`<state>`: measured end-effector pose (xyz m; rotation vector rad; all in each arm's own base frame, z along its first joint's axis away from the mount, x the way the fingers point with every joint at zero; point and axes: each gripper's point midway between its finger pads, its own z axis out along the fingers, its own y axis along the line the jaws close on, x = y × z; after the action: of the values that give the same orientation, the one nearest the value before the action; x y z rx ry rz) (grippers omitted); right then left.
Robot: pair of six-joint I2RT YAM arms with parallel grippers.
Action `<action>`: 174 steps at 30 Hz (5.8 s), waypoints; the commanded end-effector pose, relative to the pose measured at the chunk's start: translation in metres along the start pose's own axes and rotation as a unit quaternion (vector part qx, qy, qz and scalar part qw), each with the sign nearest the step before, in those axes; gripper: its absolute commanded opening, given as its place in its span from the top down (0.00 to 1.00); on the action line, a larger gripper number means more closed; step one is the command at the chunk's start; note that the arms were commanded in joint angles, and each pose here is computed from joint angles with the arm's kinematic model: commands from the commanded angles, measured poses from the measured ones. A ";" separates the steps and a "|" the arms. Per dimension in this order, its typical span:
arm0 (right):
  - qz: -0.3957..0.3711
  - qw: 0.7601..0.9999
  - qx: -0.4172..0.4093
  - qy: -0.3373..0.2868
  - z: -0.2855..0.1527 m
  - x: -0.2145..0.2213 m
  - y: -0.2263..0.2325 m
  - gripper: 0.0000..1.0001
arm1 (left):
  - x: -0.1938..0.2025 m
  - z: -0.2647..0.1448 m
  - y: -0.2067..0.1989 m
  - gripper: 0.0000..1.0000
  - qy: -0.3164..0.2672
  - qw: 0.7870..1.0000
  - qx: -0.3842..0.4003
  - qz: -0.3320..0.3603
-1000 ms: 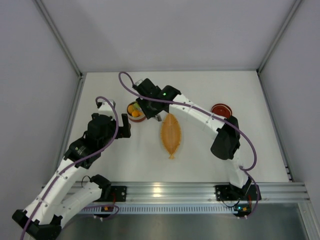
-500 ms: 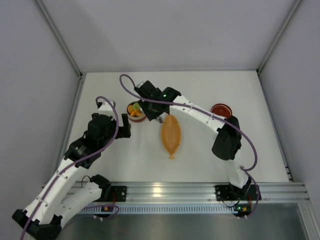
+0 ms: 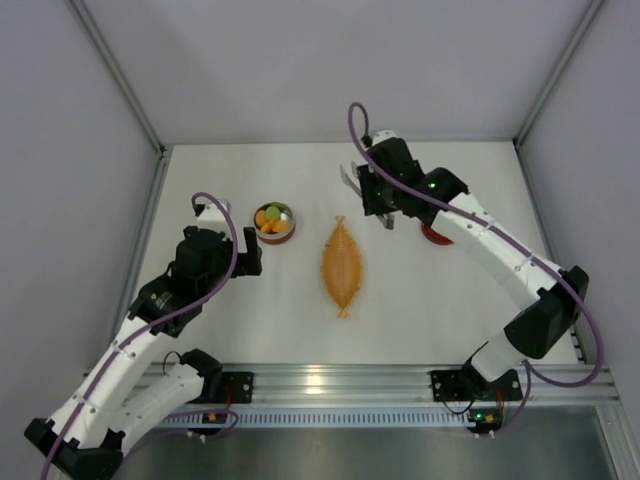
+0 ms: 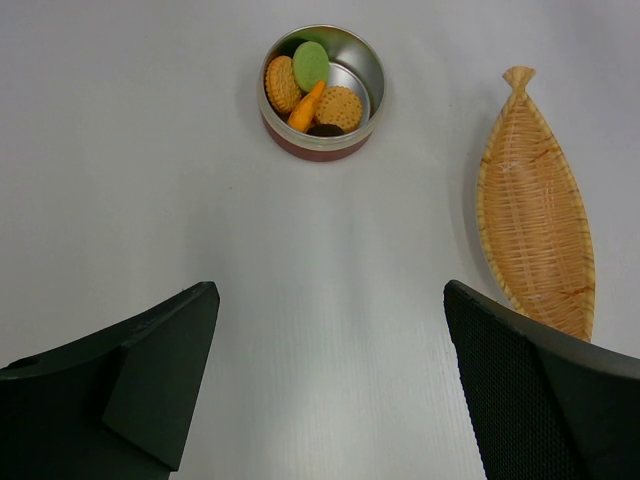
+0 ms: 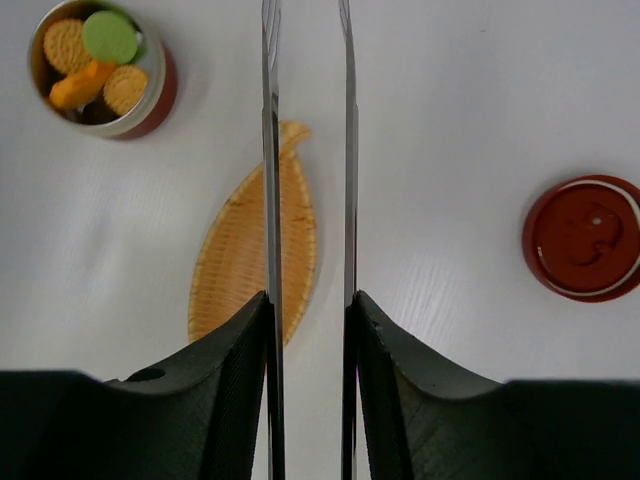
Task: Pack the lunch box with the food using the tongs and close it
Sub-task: Place the fake food in the packing box, then place the clamp at the center of the board, then pick up the box lid from the center of the board.
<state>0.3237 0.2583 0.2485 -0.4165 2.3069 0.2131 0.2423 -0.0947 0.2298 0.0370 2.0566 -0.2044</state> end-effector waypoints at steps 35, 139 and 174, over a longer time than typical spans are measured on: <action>0.120 0.989 0.083 0.020 0.142 0.024 -0.111 0.37 | -0.001 0.003 0.001 0.01 -0.005 1.000 -0.005 -0.003; 0.333 0.912 -0.235 -0.055 0.055 0.013 -0.110 1.00 | -0.004 0.002 -0.015 0.01 0.003 0.999 0.034 -0.010; 0.223 0.637 -0.734 -0.071 -0.086 -0.037 0.086 1.00 | -0.103 -0.051 -0.109 0.01 -0.098 0.951 0.275 -0.104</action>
<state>0.3101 0.3345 0.2612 0.0305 1.9976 2.3303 0.2326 -0.1822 0.3242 0.1364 1.8625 -0.8167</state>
